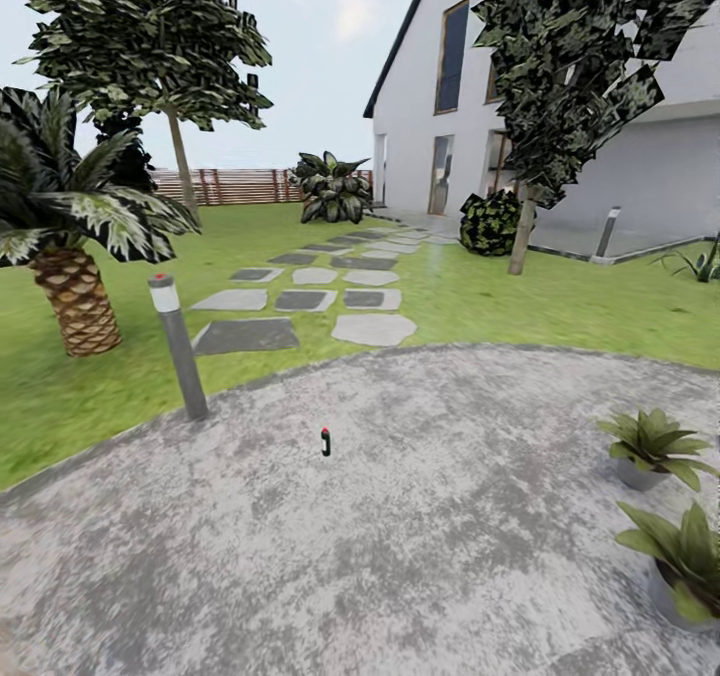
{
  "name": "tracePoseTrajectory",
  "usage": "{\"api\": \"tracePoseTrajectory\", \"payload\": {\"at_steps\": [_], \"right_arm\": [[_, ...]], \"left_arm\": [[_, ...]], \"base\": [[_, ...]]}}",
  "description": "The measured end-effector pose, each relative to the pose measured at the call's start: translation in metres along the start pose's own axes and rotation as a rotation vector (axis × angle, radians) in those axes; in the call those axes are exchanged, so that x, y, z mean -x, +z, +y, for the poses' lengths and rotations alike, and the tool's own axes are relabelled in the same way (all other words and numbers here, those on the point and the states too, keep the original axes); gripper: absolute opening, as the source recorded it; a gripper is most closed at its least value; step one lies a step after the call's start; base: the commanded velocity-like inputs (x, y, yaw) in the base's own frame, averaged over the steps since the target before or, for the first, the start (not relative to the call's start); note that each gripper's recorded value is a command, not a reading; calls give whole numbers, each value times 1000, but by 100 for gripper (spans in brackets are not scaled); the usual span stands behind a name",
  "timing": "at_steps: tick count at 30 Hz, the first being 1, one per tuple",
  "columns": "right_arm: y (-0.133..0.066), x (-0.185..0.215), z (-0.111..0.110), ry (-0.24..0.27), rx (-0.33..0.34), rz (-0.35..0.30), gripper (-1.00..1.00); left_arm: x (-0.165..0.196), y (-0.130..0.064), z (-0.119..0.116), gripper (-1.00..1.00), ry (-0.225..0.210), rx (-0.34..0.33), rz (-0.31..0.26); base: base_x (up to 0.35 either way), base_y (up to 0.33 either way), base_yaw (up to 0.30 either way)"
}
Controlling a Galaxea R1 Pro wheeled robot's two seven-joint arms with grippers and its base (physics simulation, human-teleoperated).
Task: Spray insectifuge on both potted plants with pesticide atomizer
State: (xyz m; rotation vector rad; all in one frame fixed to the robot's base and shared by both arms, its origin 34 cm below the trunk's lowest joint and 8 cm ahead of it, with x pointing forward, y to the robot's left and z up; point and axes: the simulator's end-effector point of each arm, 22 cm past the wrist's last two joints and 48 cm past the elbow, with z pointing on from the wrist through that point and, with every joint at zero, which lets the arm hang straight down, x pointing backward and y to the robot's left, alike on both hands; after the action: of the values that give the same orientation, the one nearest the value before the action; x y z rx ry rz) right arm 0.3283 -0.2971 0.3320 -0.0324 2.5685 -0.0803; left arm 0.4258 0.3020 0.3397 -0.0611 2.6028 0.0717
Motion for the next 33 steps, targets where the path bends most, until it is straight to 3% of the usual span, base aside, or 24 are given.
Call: {"api": "tracePoseTrajectory", "payload": {"at_steps": [33], "right_arm": [[0, 3, 1, 4, 1, -5, 100]], "left_arm": [[0, 0, 0, 100, 1, -1, -1]], "base": [[334, 0, -3]]}}
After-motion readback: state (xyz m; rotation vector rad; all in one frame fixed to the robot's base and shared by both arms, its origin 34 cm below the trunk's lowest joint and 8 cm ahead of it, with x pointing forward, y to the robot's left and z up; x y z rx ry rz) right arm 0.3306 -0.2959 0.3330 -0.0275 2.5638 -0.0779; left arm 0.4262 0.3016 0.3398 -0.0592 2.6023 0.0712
